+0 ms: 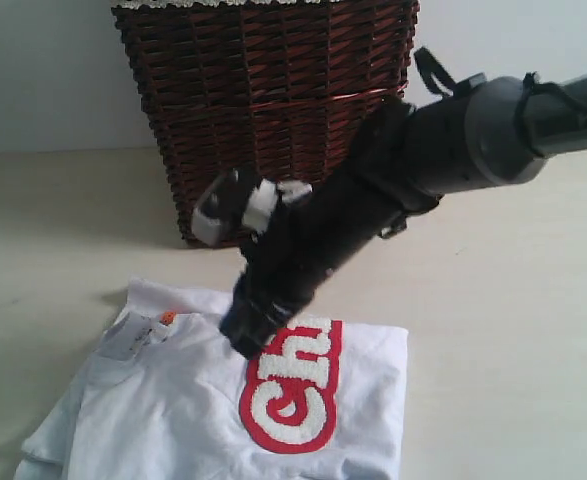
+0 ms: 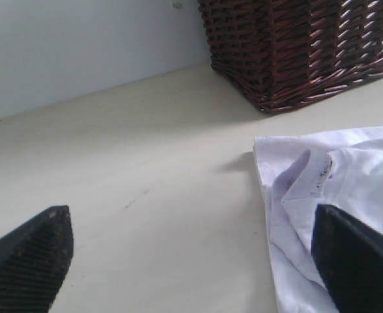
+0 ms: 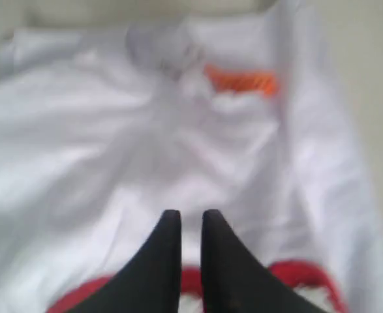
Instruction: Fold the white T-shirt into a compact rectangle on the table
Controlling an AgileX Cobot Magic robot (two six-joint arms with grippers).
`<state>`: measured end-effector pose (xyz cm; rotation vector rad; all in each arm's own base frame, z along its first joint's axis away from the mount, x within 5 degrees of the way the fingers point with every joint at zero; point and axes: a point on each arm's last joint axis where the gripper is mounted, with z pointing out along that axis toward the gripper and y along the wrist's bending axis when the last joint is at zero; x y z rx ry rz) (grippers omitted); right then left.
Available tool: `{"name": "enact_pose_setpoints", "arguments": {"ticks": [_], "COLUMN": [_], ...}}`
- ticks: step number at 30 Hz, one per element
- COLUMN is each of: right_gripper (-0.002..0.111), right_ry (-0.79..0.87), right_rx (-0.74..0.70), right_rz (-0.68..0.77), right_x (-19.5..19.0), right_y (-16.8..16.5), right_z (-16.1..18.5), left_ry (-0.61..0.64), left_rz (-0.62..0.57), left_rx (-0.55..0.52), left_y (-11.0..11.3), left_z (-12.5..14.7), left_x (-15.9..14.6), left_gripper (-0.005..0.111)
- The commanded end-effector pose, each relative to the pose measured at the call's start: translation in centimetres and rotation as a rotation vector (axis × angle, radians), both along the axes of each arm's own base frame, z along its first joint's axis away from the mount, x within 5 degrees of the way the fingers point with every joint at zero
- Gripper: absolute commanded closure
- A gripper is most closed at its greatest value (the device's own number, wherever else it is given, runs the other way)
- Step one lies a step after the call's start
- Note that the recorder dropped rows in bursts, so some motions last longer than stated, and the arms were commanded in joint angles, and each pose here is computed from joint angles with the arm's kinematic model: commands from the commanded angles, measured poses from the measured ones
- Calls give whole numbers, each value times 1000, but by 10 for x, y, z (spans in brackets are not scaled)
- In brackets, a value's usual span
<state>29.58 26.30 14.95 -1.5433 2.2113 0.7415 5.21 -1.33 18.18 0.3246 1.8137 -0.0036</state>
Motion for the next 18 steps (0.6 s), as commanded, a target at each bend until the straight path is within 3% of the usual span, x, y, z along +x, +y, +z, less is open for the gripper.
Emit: {"name": "enact_pose_setpoints", "arguments": {"ticks": [1, 4, 8, 14, 18], "right_gripper": [108, 108, 108, 108, 103], "right_ry": [58, -21, 19, -79, -242], "right_rx": [-207, -328, -424, -384, -295], "right_rz": [97, 85, 56, 2, -118], "right_x": [-23, -24, -19, -4, 5], "right_y": [-31, -61, -102, -122, -122], "right_z": [-42, -71, -77, -46, -1], "left_ry": [-7, -7, -7, -7, -7], "left_rz": [6, 6, 6, 6, 6], "left_rx": [-2, -2, -2, -2, -2], "left_y": [0, 0, 0, 0, 0], "left_z": [0, 0, 0, 0, 0], "left_x": [0, 0, 0, 0, 0], "left_gripper": [13, 13, 13, 13, 13]}}
